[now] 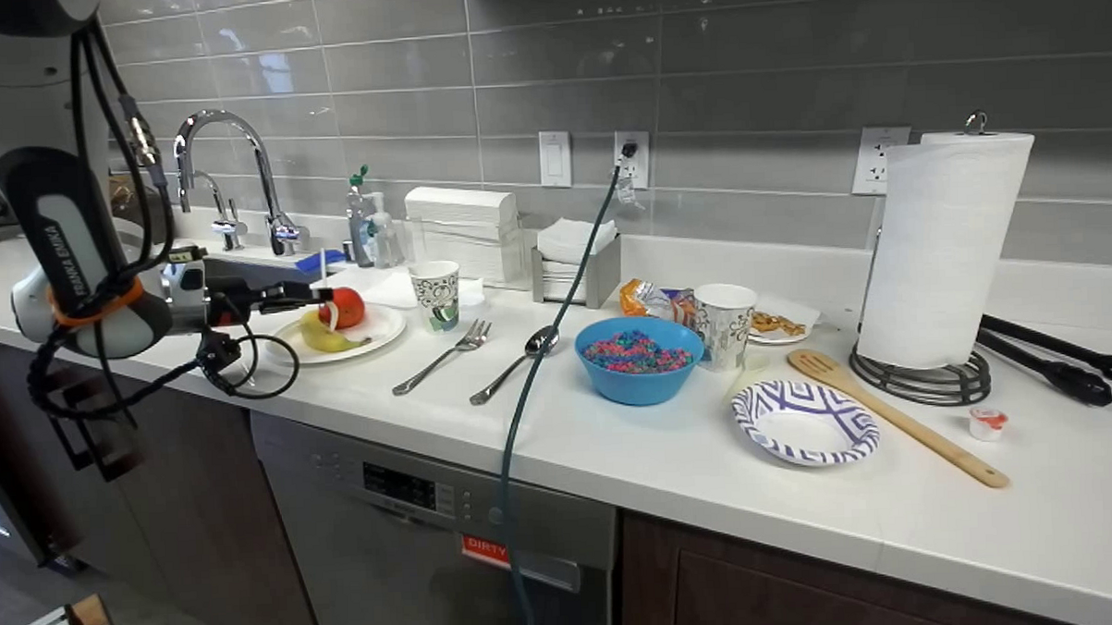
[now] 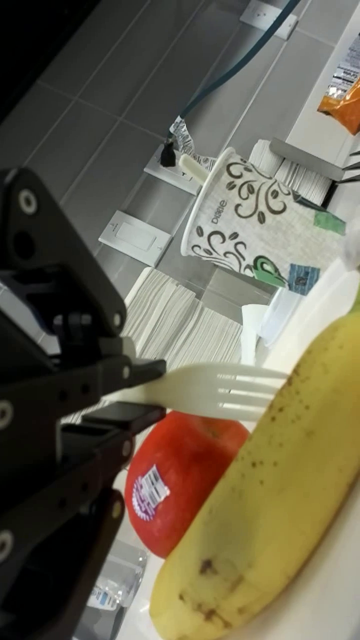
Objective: Stick the plastic fork into the banana
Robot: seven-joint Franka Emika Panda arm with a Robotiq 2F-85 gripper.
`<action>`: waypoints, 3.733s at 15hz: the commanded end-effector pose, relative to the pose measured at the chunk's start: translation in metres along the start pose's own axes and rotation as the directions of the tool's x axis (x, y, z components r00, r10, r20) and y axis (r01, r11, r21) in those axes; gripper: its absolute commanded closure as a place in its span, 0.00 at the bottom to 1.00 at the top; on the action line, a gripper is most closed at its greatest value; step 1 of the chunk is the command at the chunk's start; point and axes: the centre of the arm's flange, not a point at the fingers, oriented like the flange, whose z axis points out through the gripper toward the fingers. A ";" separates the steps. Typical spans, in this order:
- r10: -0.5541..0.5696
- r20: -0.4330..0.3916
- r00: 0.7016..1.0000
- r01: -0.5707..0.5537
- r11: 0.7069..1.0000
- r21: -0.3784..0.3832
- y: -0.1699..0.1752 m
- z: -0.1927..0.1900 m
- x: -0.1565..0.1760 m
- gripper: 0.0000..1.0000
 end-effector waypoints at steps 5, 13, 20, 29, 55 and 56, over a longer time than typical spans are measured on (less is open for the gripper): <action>0.035 0.107 0.994 -0.040 0.998 0.048 -0.007 -0.001 -0.024 0.96; 0.047 0.171 0.984 -0.068 0.991 0.118 -0.005 0.001 -0.025 0.96; 0.054 0.233 0.971 -0.097 0.980 0.176 -0.005 0.003 -0.027 0.96; 0.066 0.233 0.970 -0.102 0.984 0.144 0.003 0.002 -0.022 0.96; 0.299 0.183 0.937 -0.331 0.926 0.180 0.056 -0.019 0.008 0.00; 0.336 0.173 0.926 -0.366 0.910 0.193 0.060 -0.023 0.014 0.00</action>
